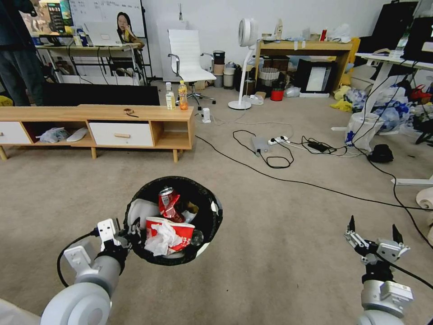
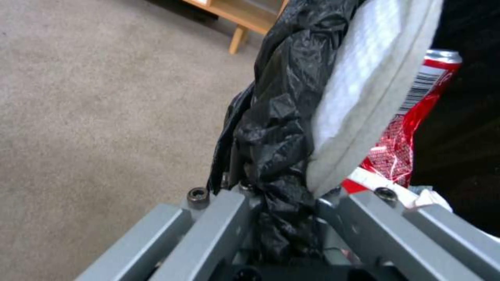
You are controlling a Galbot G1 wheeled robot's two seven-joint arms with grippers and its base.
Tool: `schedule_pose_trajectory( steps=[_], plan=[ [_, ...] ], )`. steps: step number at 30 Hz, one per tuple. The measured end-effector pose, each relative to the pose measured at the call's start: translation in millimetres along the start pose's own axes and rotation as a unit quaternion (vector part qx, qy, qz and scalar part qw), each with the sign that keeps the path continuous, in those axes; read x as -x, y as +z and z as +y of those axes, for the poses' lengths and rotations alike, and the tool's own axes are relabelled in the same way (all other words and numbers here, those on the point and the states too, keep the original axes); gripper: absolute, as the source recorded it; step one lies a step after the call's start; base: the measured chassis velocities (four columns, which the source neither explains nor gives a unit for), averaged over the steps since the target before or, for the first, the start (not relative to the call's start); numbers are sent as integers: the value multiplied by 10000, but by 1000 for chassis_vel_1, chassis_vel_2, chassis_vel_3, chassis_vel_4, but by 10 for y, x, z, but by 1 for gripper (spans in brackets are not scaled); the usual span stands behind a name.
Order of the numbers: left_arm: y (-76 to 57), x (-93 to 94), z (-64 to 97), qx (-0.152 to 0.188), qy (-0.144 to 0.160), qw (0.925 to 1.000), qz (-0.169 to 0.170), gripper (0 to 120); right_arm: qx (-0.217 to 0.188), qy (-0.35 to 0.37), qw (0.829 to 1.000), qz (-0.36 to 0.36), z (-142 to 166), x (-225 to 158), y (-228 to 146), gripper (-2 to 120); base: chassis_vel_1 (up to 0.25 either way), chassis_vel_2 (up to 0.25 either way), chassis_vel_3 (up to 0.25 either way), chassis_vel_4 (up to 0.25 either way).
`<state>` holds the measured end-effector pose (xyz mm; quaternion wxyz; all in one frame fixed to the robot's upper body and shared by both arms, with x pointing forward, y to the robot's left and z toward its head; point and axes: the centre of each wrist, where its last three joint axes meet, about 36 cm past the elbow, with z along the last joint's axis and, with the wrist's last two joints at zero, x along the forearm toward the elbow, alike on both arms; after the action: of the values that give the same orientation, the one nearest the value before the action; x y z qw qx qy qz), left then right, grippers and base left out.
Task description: Pick up the trash bin and place the garbage on the floor into it.
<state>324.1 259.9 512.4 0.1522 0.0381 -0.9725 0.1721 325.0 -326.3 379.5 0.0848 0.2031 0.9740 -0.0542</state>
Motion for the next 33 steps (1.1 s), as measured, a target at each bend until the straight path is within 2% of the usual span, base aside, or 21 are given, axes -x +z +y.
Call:
schedule_pose_trajectory(
  steps=[33],
  plan=[
    [47, -44, -9, -60, -26, 10000, 55, 4, -68, -31, 10000, -53, 58, -78, -1, 100, 0, 0, 0, 0]
  ],
)
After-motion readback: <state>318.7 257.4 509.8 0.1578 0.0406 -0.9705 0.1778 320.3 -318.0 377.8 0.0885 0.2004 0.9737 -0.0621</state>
